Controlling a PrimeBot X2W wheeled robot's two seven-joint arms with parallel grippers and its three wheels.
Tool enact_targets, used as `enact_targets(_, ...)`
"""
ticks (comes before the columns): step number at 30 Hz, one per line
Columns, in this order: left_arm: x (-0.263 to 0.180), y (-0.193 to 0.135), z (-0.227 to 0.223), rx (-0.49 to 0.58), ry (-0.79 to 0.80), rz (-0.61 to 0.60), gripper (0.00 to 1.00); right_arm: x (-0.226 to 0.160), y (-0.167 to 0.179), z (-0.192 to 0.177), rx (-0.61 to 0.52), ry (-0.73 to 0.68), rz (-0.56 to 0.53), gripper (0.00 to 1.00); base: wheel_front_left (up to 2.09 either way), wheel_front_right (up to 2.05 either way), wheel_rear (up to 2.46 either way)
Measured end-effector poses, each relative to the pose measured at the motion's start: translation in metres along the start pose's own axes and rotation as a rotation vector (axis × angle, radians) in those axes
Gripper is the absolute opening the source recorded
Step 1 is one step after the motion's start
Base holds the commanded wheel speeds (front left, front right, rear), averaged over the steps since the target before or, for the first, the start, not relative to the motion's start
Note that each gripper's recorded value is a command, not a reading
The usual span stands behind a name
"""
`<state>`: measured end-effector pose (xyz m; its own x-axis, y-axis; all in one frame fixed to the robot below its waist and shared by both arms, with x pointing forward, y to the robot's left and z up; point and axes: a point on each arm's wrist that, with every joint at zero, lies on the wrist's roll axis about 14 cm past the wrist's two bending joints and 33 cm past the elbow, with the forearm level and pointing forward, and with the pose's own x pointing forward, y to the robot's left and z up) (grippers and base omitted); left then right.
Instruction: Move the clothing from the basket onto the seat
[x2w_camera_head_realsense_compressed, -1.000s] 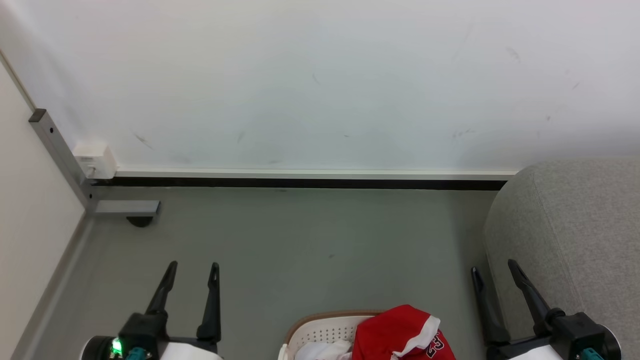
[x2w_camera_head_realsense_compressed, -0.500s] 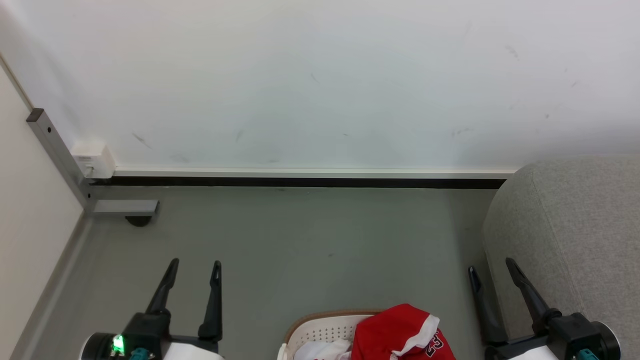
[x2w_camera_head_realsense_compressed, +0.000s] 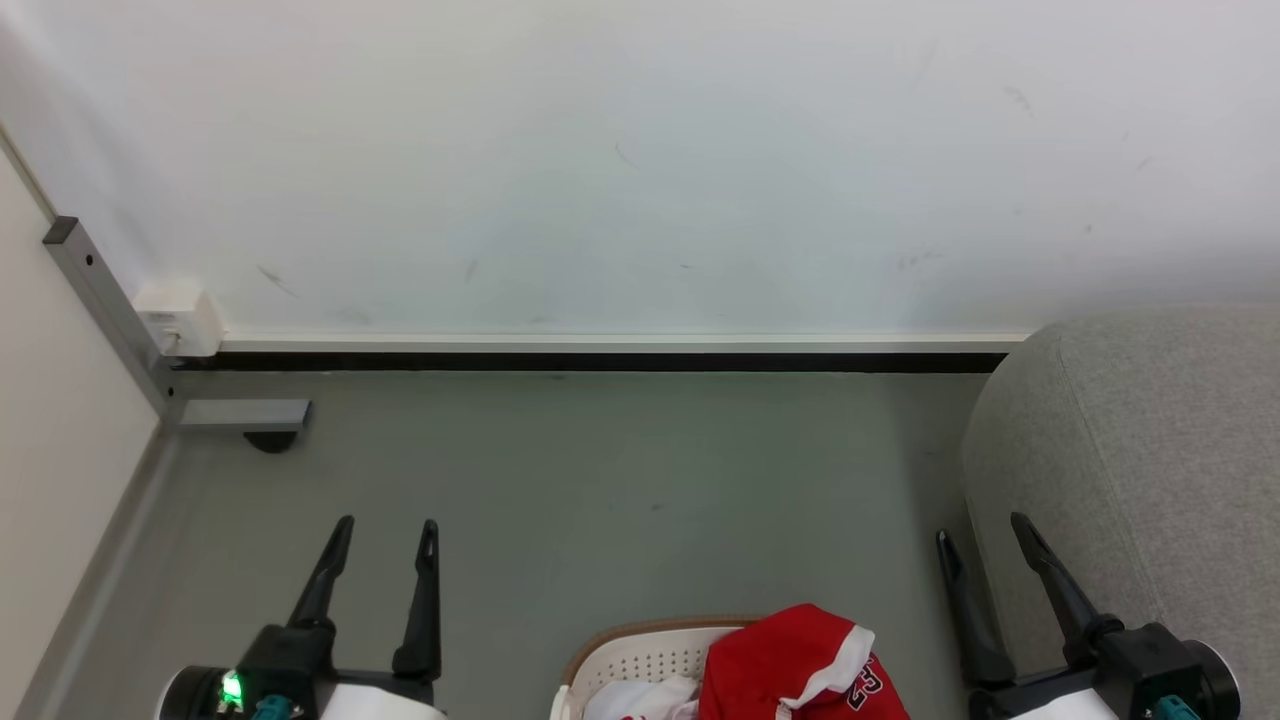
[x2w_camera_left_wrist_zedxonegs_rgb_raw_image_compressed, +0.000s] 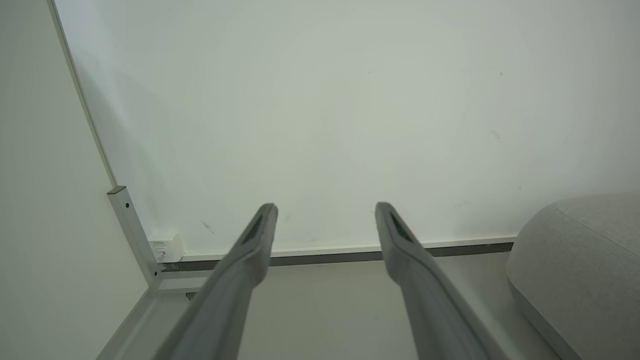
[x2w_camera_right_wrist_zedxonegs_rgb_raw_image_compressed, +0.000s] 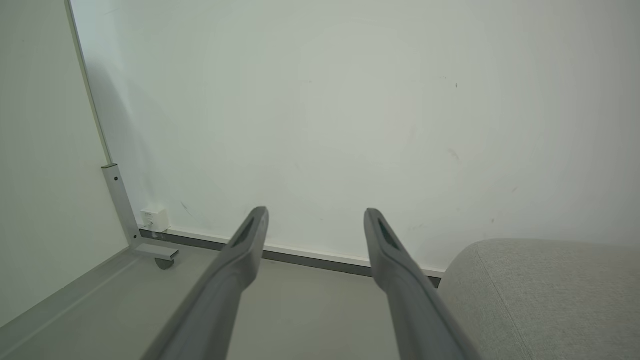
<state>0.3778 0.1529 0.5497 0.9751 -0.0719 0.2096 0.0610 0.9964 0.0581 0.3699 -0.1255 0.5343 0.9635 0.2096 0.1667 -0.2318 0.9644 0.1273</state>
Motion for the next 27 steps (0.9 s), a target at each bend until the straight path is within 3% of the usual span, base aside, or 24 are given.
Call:
enact_targets(16,0.014,-0.022,-0.01,-0.053,0.022,-0.062,1.0,-0.002,-0.019,0.004,-0.002,-0.01,-0.057,1.0,0.0,0.0,0.0)
enact_targets(27,0.04,-0.058,-0.031,-0.105,0.059,-0.174,1.0,0.002,-0.057,0.009,-0.01,-0.029,-0.162,1.0,0.0,0.0,0.0)
